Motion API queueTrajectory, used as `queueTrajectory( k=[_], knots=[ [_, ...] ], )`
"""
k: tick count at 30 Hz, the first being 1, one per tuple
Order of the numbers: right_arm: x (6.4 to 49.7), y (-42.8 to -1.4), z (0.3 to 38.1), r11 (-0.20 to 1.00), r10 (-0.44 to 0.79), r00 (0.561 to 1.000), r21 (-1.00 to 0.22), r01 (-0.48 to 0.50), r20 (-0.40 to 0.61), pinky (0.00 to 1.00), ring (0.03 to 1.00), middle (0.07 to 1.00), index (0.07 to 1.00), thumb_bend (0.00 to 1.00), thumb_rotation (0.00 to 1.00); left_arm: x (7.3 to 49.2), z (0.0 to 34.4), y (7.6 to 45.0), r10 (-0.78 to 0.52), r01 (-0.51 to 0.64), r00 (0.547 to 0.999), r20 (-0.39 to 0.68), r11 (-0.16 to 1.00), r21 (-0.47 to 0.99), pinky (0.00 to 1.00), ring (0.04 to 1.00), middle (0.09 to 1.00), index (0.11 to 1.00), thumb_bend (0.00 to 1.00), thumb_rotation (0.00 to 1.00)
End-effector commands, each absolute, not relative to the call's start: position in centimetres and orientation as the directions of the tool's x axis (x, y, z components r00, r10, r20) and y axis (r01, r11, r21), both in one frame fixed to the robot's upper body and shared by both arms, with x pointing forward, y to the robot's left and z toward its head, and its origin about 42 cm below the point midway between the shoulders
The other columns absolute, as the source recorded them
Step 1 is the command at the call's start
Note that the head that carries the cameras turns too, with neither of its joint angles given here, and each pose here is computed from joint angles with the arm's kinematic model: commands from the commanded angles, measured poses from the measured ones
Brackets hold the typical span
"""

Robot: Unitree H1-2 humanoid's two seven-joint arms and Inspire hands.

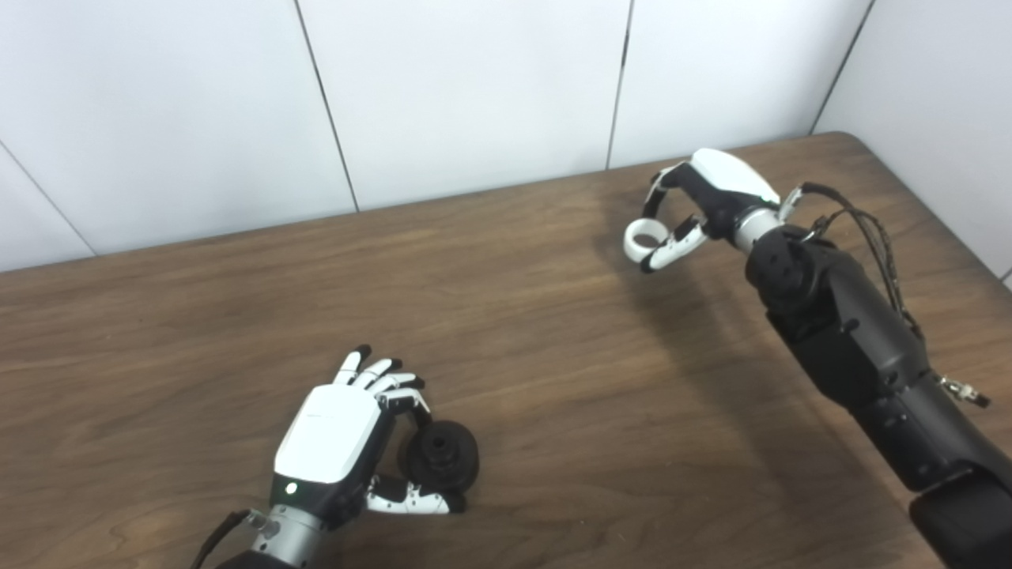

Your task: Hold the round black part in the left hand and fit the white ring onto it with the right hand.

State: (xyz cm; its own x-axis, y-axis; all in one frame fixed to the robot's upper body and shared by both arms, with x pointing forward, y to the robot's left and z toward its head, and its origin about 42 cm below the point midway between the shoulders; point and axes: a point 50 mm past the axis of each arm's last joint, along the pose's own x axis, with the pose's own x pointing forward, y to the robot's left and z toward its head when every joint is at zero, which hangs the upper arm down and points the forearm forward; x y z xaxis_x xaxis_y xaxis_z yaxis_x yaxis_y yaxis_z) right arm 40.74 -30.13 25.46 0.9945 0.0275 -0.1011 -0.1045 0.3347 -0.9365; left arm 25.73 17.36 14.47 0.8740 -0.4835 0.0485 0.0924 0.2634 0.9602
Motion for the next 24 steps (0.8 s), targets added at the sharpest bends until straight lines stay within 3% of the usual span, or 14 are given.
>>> queueTrajectory(
  k=[1, 11, 24],
  knots=[
    [40.4, -28.9, 27.8, 0.309, 0.089, 0.995, -0.949, -0.065, -0.039, 1.0, 0.961, 0.851, 0.485, 0.52, 0.13, 25.5, 15.2, 16.9, -0.487, 0.063, 0.871, 0.069, 0.249, 0.966, 1.0, 0.892, 0.784, 0.483, 0.52, 0.05],
    [36.8, -24.2, 28.1, 0.313, 0.266, 0.963, -0.941, -0.128, -0.043, 1.0, 0.986, 0.894, 0.485, 0.52, 0.13, 25.4, 15.1, 15.7, -0.481, 0.061, 0.874, 0.071, 0.254, 0.965, 1.0, 0.897, 0.788, 0.483, 0.52, 0.05],
    [31.8, -18.8, 28.9, 0.312, 0.494, 0.869, -0.927, -0.208, -0.028, 1.0, 0.971, 0.886, 0.483, 0.52, 0.14, 25.4, 15.0, 14.6, -0.478, 0.048, 0.875, 0.075, 0.241, 0.969, 1.0, 0.898, 0.791, 0.483, 0.53, 0.06]
  ],
)
